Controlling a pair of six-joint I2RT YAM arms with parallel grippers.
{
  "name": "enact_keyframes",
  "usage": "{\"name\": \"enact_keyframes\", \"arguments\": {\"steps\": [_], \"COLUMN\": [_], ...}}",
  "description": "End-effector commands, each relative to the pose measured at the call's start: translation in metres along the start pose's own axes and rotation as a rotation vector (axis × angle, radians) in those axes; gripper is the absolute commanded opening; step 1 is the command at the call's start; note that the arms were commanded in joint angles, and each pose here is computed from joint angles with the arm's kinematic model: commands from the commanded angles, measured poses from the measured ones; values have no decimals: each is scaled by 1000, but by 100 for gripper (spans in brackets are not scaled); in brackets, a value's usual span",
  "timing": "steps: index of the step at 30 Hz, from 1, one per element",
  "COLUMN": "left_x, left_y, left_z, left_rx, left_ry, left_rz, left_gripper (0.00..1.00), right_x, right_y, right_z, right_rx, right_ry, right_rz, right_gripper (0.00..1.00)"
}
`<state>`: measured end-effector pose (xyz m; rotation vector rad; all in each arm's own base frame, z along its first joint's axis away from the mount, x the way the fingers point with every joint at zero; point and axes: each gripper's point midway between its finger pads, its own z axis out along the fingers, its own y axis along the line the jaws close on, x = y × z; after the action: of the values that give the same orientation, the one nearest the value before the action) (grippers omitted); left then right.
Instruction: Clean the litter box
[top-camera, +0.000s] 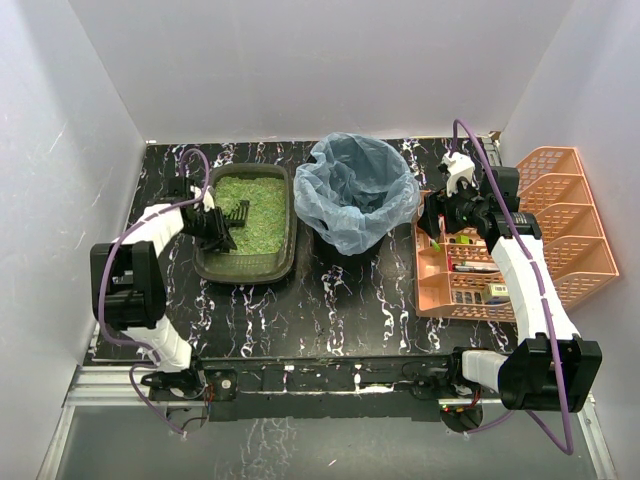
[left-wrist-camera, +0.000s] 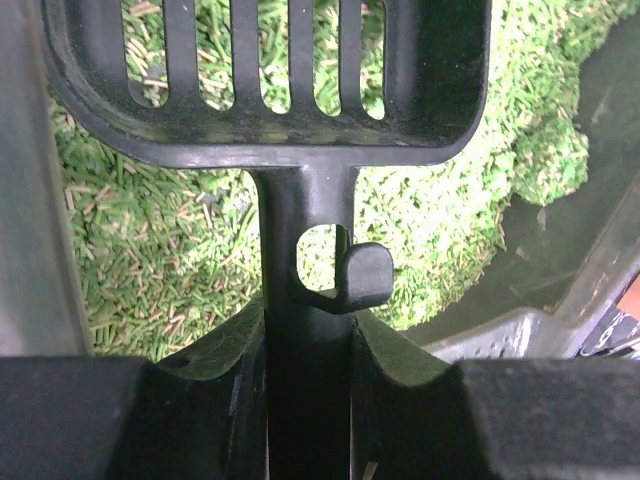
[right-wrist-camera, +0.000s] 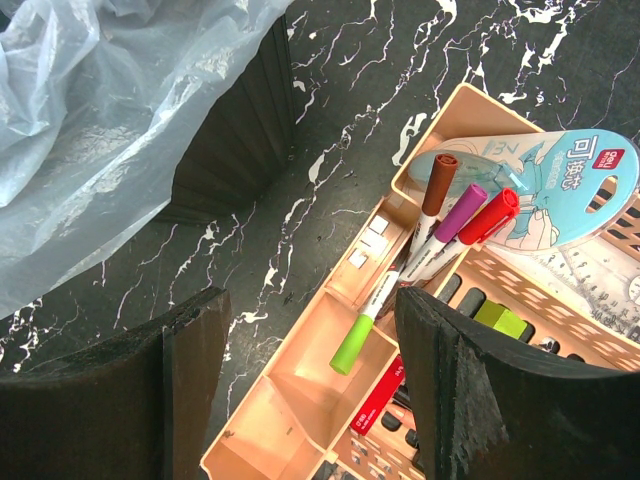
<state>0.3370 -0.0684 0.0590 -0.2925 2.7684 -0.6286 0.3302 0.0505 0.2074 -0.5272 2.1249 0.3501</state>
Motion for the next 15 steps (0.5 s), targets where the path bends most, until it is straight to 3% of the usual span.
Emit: {"name": "enact_keyframes", "arguments": {"steps": [1, 15], "left_x": [-11, -4], "left_y": [-22, -24], "left_z": [-29, -46], "left_rx": [82, 108], "left_ry": [-132, -301], "left_rz": [178, 400], "left_gripper": [0, 0], "right_x": [-22, -25], "right_y": [-3, -3], "right_z": [-6, -6], "right_rx": [14, 9], "right_ry": [-83, -85], "right_rz": [-54, -54], "right_gripper": [72, 72]}}
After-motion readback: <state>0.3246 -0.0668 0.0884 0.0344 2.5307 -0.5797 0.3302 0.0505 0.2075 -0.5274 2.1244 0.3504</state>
